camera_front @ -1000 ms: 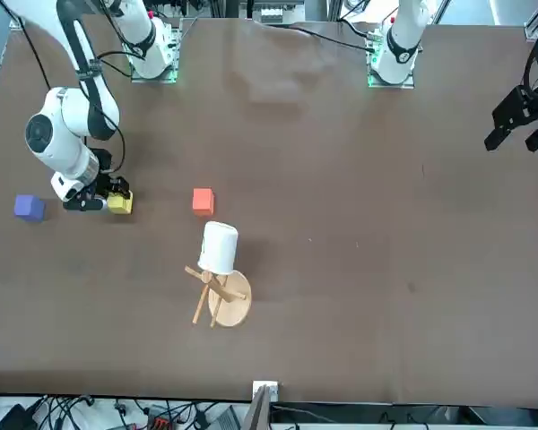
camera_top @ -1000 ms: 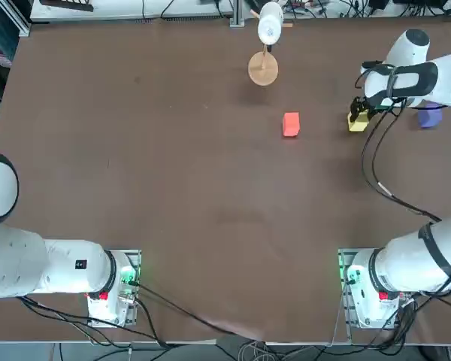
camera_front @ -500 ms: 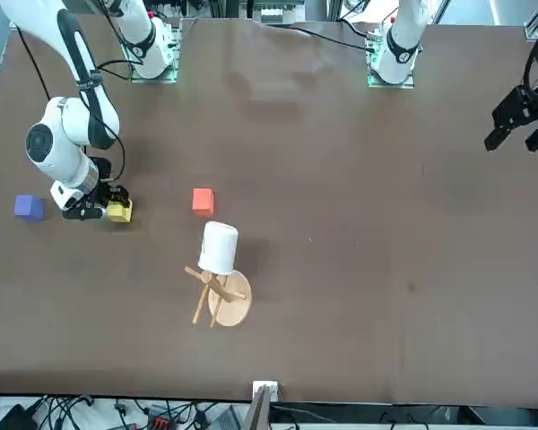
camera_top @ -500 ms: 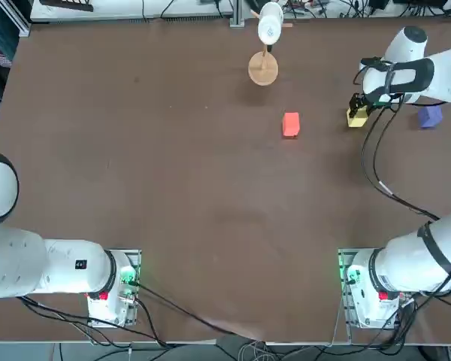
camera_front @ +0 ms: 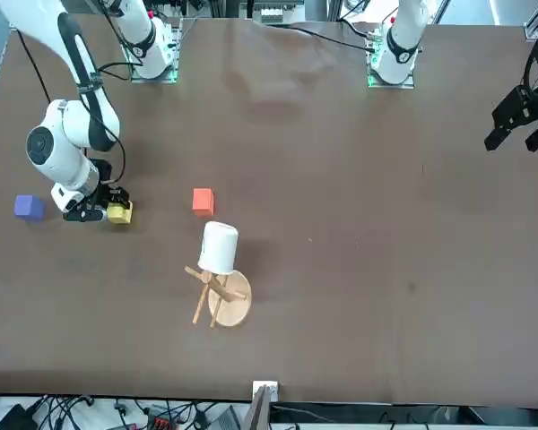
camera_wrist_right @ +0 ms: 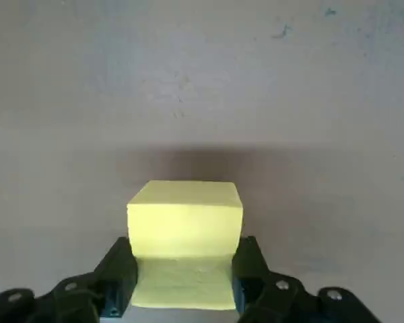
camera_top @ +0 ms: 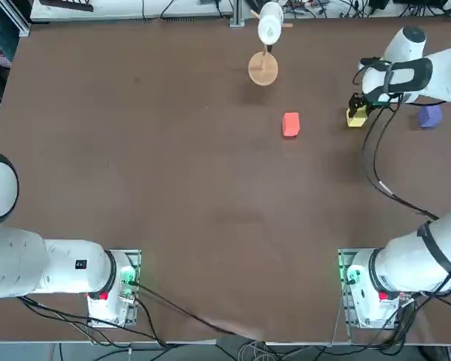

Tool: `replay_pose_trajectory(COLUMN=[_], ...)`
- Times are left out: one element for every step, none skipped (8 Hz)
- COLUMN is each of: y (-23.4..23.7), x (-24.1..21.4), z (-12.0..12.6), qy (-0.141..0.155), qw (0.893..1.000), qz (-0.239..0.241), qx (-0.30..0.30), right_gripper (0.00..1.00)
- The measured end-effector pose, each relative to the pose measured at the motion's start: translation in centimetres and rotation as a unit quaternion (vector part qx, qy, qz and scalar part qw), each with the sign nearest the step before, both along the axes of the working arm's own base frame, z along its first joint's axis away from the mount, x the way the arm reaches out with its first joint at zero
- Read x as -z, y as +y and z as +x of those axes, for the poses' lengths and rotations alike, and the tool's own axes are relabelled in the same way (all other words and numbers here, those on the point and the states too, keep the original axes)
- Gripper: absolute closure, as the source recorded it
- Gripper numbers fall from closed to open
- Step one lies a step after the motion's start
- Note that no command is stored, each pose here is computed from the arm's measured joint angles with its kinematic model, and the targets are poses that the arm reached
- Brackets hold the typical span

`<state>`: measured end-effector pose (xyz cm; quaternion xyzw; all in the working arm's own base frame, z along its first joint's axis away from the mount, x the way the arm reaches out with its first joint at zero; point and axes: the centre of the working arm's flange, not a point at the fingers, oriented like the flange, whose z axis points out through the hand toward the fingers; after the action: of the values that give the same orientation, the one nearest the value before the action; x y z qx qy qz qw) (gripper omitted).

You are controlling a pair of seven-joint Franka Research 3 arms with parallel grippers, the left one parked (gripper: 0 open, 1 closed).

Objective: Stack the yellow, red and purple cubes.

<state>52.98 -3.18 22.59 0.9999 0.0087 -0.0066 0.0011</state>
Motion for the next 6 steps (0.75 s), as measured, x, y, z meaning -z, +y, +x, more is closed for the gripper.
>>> replay_pose_trajectory(y=[0.0, 0.0, 0.01, 0.03, 0.08, 0.14], x=[0.19, 0.32, 0.33, 0.28, 0.23, 0.16], z=[0.03, 0.05, 0.09, 0.16, 0.2, 0.29], qy=[0.001, 0.002, 0.002, 0.001, 0.0, -0.001], qw=[1.0, 1.0, 1.0, 1.0, 1.0, 1.0], qz=[0.0, 0.0, 0.0, 0.0, 0.0, 0.0], qx=[0.0, 0.0, -0.001, -0.001, -0.001, -0.002], right_gripper=[0.19, 0.12, 0.02, 0.0, 0.0, 0.0])
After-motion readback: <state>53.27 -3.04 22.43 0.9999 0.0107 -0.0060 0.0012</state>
